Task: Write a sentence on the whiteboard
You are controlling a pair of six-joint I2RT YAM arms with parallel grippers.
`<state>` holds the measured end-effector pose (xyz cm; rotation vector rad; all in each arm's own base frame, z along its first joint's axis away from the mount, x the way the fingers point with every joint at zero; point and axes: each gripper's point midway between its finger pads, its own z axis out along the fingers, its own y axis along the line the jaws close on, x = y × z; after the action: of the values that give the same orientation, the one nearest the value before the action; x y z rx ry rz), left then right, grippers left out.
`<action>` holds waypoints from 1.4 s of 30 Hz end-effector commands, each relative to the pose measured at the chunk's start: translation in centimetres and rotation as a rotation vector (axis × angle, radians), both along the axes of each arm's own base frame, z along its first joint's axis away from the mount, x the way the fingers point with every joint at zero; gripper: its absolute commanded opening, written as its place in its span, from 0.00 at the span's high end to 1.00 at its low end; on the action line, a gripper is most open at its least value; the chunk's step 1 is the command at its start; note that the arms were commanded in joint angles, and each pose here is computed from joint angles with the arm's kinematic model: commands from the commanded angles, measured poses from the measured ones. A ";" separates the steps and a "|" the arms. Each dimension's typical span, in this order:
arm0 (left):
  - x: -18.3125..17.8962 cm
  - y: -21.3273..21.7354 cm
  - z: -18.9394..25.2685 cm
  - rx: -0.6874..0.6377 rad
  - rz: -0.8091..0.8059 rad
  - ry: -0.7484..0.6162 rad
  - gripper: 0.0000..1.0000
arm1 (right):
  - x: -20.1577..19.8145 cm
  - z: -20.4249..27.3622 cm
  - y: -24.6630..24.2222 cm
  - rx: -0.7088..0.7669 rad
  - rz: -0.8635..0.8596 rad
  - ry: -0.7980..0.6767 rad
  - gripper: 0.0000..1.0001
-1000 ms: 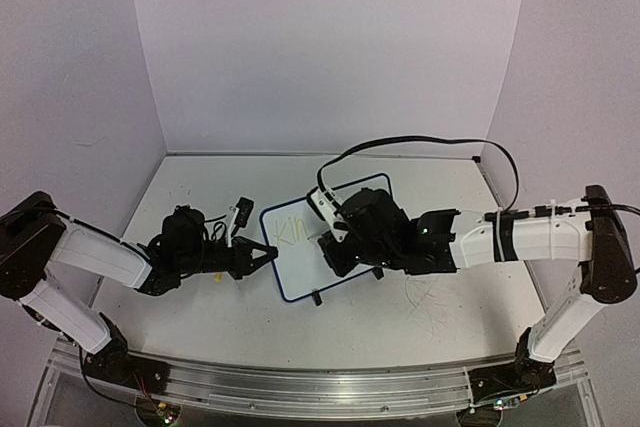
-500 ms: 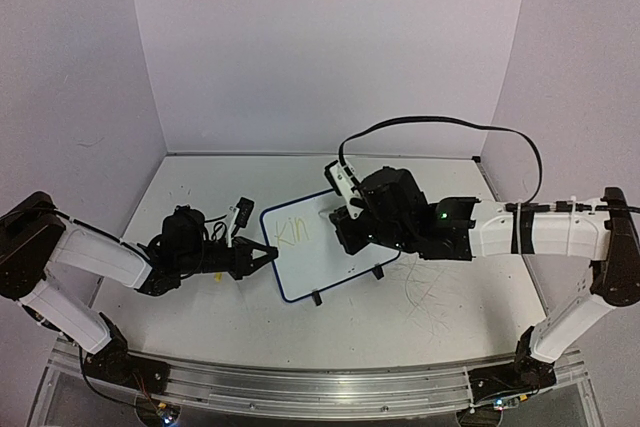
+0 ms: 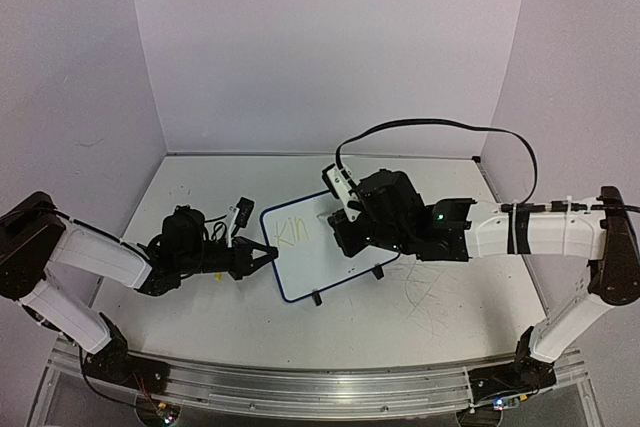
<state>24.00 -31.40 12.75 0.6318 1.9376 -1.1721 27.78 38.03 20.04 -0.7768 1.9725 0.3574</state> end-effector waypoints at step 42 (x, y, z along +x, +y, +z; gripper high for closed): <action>0.2 0.0 0.8 0.007 0.007 -0.017 1.00 | -1.4 -2.1 1.6 -0.019 0.060 0.055 1.00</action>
<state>23.93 -31.32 12.73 0.6320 1.9442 -1.1689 26.68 39.98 18.89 -0.8457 1.9860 0.4099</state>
